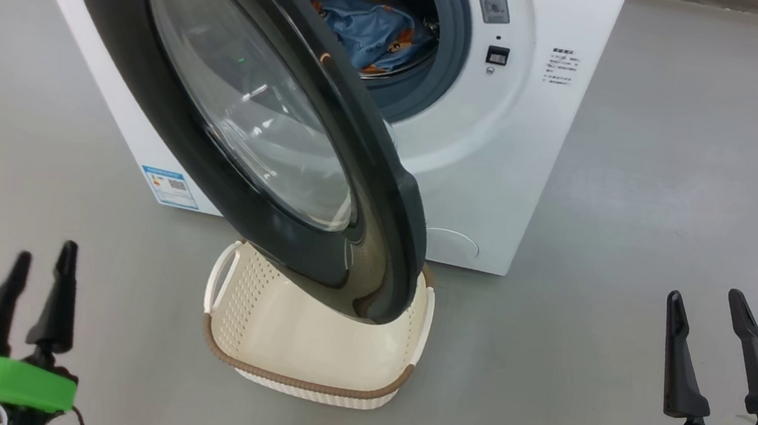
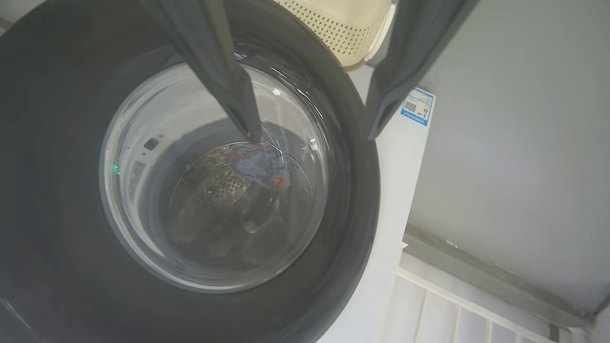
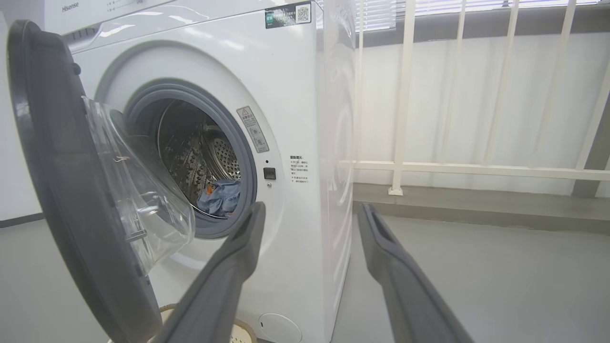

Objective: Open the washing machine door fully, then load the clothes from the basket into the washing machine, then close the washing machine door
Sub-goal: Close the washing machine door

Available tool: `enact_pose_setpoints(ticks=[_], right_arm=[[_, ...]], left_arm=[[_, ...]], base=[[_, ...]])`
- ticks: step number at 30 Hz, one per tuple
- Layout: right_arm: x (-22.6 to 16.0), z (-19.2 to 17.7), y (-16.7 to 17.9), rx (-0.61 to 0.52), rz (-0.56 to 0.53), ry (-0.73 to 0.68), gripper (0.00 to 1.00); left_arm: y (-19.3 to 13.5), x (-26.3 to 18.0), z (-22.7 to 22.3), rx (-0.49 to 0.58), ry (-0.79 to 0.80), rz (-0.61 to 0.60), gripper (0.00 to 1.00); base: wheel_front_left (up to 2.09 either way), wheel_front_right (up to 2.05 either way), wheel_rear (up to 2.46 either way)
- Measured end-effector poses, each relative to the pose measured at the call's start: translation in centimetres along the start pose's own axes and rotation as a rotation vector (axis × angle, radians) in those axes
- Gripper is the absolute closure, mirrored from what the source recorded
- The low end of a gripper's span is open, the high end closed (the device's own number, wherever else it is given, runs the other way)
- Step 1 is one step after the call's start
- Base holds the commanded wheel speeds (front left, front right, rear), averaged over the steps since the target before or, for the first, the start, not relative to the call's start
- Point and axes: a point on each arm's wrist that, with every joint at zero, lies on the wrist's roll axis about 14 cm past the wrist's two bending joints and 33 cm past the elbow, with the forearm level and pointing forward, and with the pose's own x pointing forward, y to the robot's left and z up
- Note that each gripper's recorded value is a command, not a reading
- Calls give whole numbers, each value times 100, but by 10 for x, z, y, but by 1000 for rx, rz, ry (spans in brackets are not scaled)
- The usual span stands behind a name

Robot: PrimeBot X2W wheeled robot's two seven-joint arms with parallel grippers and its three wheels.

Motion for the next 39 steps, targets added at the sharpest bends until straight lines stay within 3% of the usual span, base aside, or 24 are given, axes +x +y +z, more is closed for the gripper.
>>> enact_pose_setpoints(ticks=[4,14,18,39], right_arm=[[2,0,4,2,12,-1,0],[2,0,7,3,21,-1,0],[2,-1,10,7,30,2,0],[5,-7,17,15,52,19,0]], left_arm=[[8,-9,11,108,-65,34,0],[4,-33,-2,392,-54,38,0],[5,-40,-10,460,-42,55,0],[18,-53,-20,502,-19,137,0]], base=[[0,0,0],[0,0,0],[0,0,0],[0,0,0]])
